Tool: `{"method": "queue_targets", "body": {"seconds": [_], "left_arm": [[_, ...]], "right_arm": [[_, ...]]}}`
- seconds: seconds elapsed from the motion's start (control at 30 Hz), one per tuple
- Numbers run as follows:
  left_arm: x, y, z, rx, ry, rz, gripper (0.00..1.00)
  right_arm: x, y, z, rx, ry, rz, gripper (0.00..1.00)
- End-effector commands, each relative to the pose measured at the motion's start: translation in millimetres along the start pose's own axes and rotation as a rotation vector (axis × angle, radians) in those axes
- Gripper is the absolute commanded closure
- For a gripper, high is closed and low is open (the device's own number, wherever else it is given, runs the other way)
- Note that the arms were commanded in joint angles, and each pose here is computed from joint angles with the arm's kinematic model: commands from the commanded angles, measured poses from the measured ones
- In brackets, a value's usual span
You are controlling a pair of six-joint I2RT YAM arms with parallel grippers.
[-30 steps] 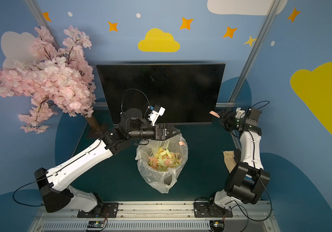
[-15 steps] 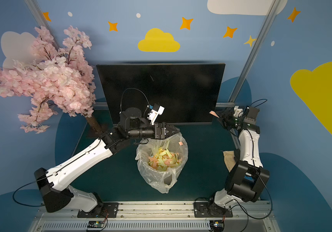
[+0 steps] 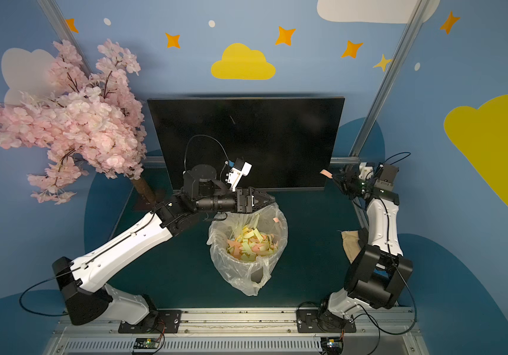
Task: Remove the sticky note from the monitor
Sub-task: Tear off the sticky note from the monitor, then place the sticky note in the trash bin.
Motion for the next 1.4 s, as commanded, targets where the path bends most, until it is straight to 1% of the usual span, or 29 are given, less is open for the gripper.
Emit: {"method": "queue_targets", "body": {"seconds": [0.0, 0.07, 0.23, 0.37, 0.5, 0.7, 0.87, 0.93, 1.07, 1.23, 1.37], "left_arm": [[6.9, -6.2, 1.8, -0.024, -0.016, -0.021, 0.00], [6.7, -7.0, 1.9, -0.025, -0.016, -0.021, 0.00], [7.5, -7.7, 3.5, -0.025, -0.019, -0.024, 0.00], [7.0, -8.1, 5.4, -0.021, -0.021, -0.028, 0.00], [5.1, -8.8, 9.3, -0.015, -0.026, -0.030, 0.00], [-0.8, -4.0, 23.1, 0.029, -0.031, -0.027, 0.00], [-6.9, 8.2, 45.5, 0.093, -0.052, 0.002, 0.00], [-8.4, 18.2, 60.1, 0.146, -0.074, 0.016, 0.00], [-11.3, 35.5, 89.0, 0.246, -0.112, 0.042, 0.00], [-10.9, 52.6, 121.8, 0.354, -0.152, 0.067, 0.00], [-7.2, 61.7, 140.2, 0.405, -0.183, 0.081, 0.00]], "right_arm": [[-0.1, 13.8, 10.3, 0.028, -0.007, 0.035, 0.92], [-0.7, 14.3, 11.7, 0.029, -0.008, 0.037, 1.00], [-5.0, 15.2, 16.6, 0.026, -0.010, 0.038, 1.00], [-15.0, 16.2, 25.5, 0.015, -0.014, 0.037, 1.00], [-35.5, 18.5, 39.9, 0.008, -0.013, 0.039, 1.00], [-86.6, 29.0, 58.9, -0.001, 0.021, 0.079, 1.00], [-142.4, 55.5, 70.6, -0.022, 0.059, 0.242, 1.00], [-166.2, 68.9, 75.5, -0.022, 0.081, 0.304, 1.00], [-211.6, 86.9, 75.2, -0.031, 0.170, 0.419, 1.00], [-266.4, 97.7, 68.5, -0.084, 0.273, 0.607, 1.00], [-308.8, 97.4, 62.5, -0.139, 0.354, 0.770, 1.00]]}}
Point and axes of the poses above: each gripper's point midway between its finger pads, its own z axis back along the fingers, its own y axis along the line the jaws close on, x = y × z, the point moved 3 cm from there along z, back along the fingers, and after that the axes turned 12 degrees about -z, right-handed, at the moved point
